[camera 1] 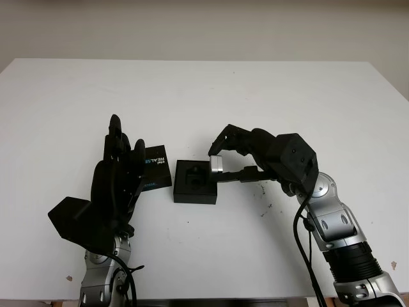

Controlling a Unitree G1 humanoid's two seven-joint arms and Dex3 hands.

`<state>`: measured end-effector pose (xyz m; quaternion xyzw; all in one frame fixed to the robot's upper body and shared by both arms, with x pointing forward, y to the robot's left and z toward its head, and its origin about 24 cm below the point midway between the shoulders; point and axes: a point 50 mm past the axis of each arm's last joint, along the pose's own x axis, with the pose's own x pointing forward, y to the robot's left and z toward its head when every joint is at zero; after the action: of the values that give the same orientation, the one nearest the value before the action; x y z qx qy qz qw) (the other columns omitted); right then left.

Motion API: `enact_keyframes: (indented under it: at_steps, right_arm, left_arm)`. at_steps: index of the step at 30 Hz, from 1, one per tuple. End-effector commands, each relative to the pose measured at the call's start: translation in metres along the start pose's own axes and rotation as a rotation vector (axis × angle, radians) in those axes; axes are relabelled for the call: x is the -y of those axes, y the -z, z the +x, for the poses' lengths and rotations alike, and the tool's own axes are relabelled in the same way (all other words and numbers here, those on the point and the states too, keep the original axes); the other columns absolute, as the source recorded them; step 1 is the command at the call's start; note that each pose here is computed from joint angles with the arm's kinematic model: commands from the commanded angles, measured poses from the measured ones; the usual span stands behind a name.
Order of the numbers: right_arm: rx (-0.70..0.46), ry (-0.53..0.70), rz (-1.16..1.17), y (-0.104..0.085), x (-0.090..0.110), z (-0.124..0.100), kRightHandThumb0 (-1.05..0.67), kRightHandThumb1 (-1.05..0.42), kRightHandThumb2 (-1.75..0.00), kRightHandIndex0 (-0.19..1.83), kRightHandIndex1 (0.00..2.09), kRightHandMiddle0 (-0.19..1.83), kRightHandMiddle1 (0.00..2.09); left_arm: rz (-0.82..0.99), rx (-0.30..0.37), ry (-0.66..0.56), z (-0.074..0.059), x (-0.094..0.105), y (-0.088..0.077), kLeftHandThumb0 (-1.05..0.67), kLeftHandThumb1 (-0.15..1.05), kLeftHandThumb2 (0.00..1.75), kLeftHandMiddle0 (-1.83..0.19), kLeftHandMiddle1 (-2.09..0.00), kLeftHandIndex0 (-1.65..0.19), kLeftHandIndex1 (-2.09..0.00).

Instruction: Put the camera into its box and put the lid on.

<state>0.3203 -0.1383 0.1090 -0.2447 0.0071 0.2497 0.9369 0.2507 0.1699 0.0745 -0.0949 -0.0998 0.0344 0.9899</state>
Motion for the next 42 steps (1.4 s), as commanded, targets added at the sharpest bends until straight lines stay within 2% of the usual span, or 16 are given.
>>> enact_keyframes:
  at_steps: [1,24,42]
  right_arm:
    - [0.023,0.004,-0.004,-0.0056,0.0015,0.0028,-0.35,-0.91,-0.05,0.17,0.5,0.29,1.97]
    - [0.074,-0.022,0.018,-0.0124,-0.0029,0.0017,-0.37,-0.9,-0.05,0.18,0.53,0.31,1.95]
    - [0.027,-0.055,-0.044,-0.0063,-0.0027,0.0009,-0.37,-0.91,-0.05,0.16,0.57,0.29,1.95]
  left_arm:
    - [0.005,0.001,0.0,-0.0021,0.0011,0.0001,-0.53,1.05,0.43,0.04,-0.05,0.09,-0.05]
    - [0.006,0.0,-0.003,-0.0014,0.0019,0.0008,-0.54,1.05,0.42,0.04,-0.06,0.08,-0.06]
    - [-0.004,0.001,-0.004,-0.0017,0.004,-0.0001,-0.54,1.05,0.41,0.04,-0.05,0.09,-0.05]
